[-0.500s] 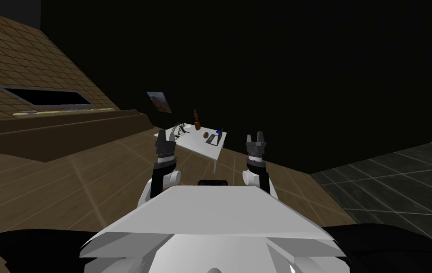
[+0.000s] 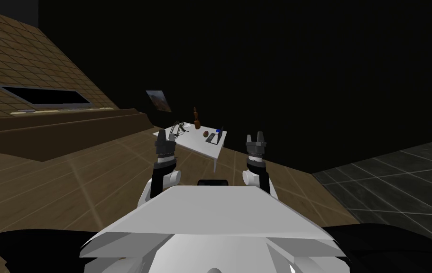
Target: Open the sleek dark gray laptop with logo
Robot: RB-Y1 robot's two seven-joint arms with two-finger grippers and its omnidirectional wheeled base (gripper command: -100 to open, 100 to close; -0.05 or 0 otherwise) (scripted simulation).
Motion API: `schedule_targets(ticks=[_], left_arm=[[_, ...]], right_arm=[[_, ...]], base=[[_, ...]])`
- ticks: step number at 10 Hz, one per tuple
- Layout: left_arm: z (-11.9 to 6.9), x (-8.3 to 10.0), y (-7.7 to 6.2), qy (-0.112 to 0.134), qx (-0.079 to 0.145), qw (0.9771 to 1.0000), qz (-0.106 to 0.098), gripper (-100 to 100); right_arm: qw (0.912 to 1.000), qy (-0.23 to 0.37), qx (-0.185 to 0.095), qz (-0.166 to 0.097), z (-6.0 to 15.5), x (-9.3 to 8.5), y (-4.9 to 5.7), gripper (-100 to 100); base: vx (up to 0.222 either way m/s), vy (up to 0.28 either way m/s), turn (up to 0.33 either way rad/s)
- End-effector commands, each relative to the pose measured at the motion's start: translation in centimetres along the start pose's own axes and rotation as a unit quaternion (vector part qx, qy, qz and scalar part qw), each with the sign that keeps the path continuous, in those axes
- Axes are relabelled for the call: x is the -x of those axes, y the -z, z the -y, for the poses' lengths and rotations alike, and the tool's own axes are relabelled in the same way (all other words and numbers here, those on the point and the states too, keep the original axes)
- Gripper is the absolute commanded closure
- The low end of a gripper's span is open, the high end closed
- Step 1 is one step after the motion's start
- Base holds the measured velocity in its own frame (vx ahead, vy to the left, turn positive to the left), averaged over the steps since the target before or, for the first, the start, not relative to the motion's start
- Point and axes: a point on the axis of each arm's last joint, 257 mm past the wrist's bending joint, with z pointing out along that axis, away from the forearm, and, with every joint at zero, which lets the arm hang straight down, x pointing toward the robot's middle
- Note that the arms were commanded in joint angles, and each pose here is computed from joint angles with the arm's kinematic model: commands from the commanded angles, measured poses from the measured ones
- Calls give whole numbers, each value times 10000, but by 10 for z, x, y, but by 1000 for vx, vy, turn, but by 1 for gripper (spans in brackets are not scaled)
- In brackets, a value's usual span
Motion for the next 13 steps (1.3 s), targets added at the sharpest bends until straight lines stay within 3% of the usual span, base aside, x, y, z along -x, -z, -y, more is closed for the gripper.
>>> schedule_targets(ticks=[1, 4, 5, 9, 13], left_arm=[[0, 0, 0, 0, 0, 10000, 0, 0], [0, 0, 0, 0, -1, 10000, 0, 0], [0, 0, 0, 0, -1, 10000, 0, 0], [0, 0, 0, 0, 3, 10000, 0, 0], [0, 0, 0, 1, 3, 10000, 0, 0]], right_arm=[[10000, 0, 0, 0, 0, 0, 0, 0], [10000, 0, 1, 0, 0, 0, 0, 0], [9993, 260, -91, -233, 8, -6, 1, -100], [9920, 1014, -318, -683, 31, -16, 2, -100], [9708, 2043, -554, -1126, 62, -21, 4, -100]], base=[[0, 0, 0], [0, 0, 0], [18, 23, 16], [26, 50, 18], [42, 77, 27]])
